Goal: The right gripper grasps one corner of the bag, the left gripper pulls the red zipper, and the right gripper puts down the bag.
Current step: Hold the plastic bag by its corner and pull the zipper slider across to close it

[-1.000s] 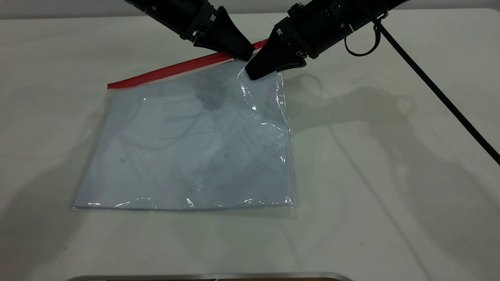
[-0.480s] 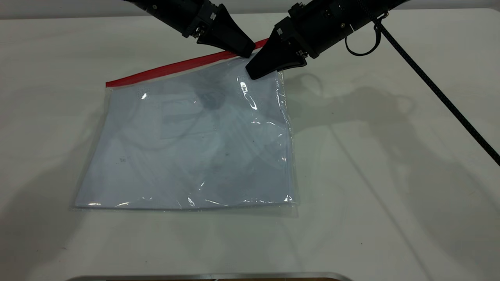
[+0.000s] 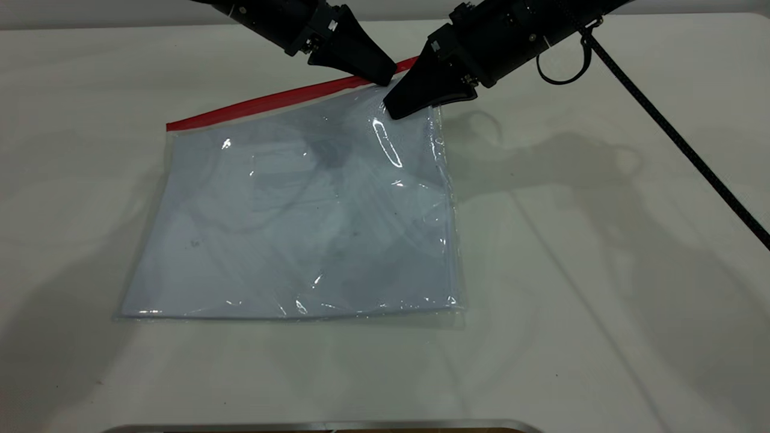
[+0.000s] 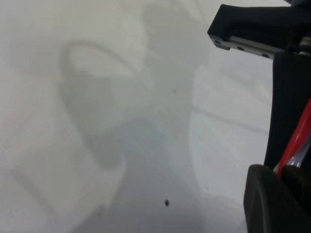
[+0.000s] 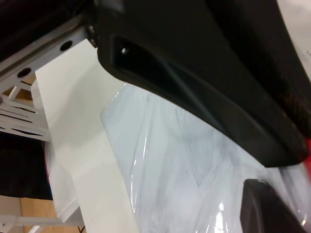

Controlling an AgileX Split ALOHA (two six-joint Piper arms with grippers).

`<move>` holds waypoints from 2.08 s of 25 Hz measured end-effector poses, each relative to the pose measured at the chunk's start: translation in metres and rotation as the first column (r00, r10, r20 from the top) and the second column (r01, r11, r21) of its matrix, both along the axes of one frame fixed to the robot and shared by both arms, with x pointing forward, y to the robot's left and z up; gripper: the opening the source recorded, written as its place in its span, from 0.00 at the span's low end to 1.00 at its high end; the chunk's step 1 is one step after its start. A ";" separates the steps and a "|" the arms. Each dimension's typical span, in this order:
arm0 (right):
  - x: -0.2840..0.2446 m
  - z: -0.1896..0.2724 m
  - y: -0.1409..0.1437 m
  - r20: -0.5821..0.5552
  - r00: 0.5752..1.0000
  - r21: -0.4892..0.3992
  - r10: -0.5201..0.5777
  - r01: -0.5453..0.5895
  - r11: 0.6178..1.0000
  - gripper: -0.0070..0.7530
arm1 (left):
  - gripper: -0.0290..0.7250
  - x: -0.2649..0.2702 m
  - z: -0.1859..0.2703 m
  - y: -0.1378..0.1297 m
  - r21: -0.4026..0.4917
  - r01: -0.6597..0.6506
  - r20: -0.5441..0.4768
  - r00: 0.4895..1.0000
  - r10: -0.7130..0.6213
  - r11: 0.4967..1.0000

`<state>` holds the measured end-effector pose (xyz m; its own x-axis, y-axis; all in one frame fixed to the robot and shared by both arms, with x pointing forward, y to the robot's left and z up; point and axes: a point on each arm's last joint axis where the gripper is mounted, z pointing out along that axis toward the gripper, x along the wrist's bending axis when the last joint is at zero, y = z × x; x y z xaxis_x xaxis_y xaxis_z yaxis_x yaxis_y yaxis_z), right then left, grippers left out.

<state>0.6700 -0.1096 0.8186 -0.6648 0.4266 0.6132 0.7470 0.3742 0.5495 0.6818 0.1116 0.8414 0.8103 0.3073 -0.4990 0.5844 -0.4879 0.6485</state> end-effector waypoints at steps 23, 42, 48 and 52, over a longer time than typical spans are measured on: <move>0.013 0.008 -0.034 -0.025 0.997 0.103 -0.075 0.077 0.992 0.06 | 0.10 0.010 0.003 0.017 -0.023 -0.055 0.010 0.998 0.055 0.998; 0.028 0.006 -0.076 0.003 0.983 0.083 -0.182 0.181 0.980 0.06 | 0.11 0.015 -0.005 0.074 0.085 -0.044 -0.019 0.999 0.046 0.995; 0.032 0.005 -0.087 0.013 0.976 0.066 -0.216 0.215 0.974 0.06 | 0.12 0.016 -0.010 0.102 0.162 -0.077 -0.078 0.993 0.090 0.984; 0.034 0.005 -0.094 0.017 0.972 0.060 -0.236 0.235 0.970 0.06 | 0.12 0.017 -0.011 0.121 0.196 -0.104 -0.107 0.986 0.127 0.975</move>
<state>0.7039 -0.2035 0.8233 -0.5645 0.5372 0.6267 0.7968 0.1567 0.5835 0.6983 0.2329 0.8300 0.7023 0.4932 -0.5134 0.7111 -0.5193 0.4739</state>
